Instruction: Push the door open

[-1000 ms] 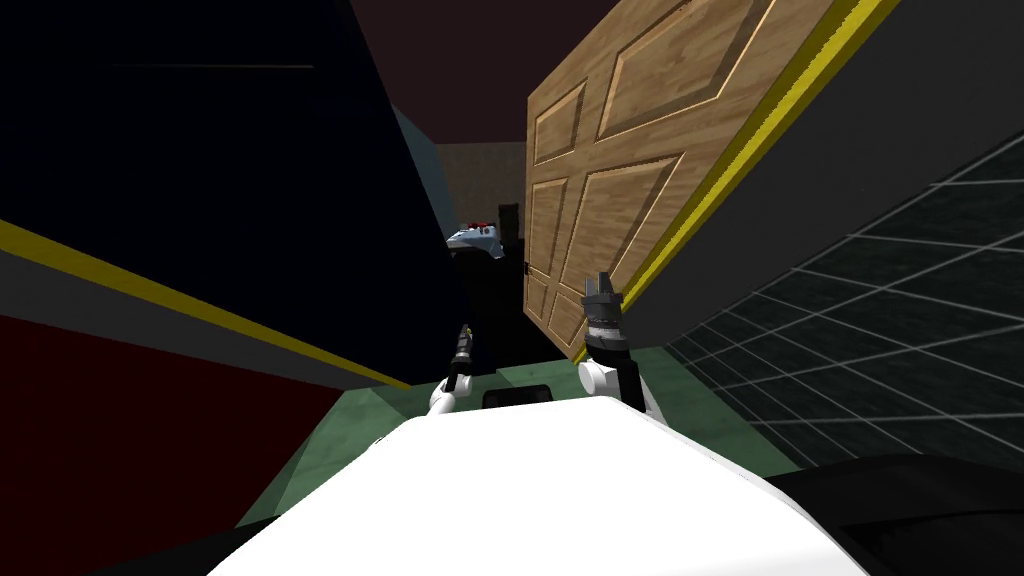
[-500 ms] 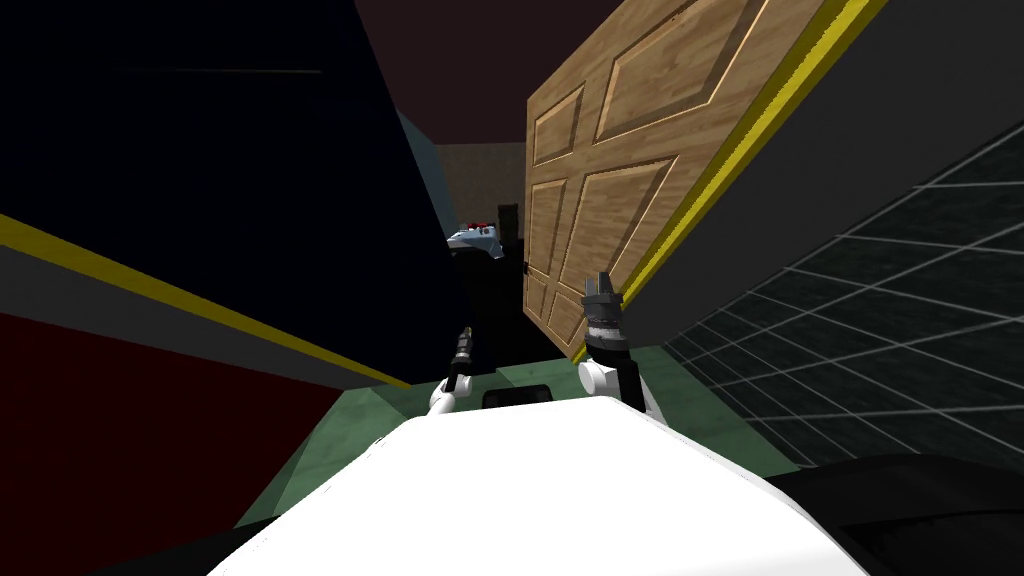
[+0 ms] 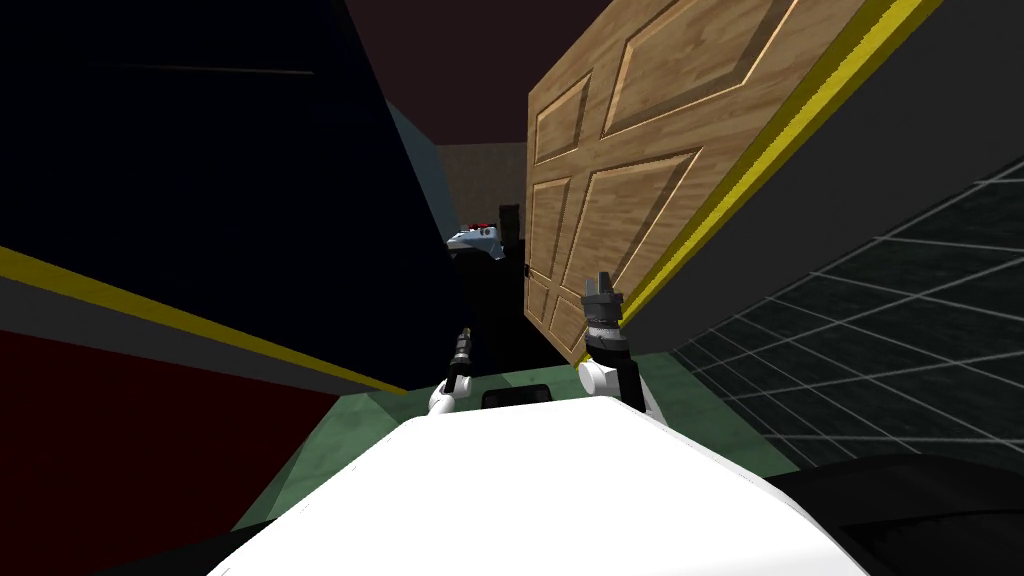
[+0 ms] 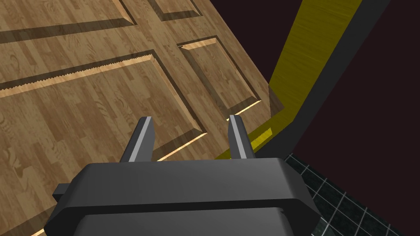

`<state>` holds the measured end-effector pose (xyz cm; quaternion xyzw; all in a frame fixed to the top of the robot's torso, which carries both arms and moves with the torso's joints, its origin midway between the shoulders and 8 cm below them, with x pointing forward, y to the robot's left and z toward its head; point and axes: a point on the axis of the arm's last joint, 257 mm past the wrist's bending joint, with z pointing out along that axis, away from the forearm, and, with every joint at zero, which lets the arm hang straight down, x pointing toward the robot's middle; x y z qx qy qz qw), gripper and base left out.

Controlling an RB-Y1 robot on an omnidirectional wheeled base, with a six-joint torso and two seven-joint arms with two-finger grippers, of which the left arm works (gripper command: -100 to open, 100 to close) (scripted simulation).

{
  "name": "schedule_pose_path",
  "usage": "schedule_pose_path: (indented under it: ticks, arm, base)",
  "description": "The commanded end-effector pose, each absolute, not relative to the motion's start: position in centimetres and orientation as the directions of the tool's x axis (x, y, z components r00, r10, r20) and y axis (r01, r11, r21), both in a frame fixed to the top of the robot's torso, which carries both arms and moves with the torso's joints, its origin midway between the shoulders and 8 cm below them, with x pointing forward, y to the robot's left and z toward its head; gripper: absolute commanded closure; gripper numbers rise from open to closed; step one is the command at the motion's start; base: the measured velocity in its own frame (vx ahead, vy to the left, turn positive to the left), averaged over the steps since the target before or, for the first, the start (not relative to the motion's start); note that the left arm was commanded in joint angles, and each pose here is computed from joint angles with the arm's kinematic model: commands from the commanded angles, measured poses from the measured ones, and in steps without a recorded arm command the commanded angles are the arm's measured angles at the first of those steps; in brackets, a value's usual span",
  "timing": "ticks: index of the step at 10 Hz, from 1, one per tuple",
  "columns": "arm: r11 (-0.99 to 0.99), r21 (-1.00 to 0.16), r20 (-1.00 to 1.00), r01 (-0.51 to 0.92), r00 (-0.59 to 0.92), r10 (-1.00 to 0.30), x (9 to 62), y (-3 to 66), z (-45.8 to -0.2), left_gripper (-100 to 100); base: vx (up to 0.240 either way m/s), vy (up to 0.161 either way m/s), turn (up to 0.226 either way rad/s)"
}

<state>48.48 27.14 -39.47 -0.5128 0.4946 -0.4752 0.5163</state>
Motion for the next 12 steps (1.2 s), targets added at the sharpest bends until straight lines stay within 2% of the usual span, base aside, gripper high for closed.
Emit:
schedule_pose_path:
  ticks: [1, 5, 6, 12]
  arm:
    - [0.036, -0.999, -0.035, 0.004, 0.077, -0.996, 49.0, 28.6, -38.8, 100]
    - [0.061, -0.998, -0.059, 0.012, 0.139, -0.989, 49.0, 31.1, -38.3, 100]
    - [0.046, -0.999, -0.045, 0.004, 0.124, -0.991, 48.7, 30.2, -38.6, -100]
    - [0.009, -1.000, -0.009, 0.001, 0.118, -0.993, 48.5, 28.6, -39.0, -100]
  base:
    - [0.118, -0.007, 0.007]
    - [0.191, 0.007, 0.094]
    - [-0.013, -0.018, 0.040]
    - [-0.182, -0.081, 0.022]
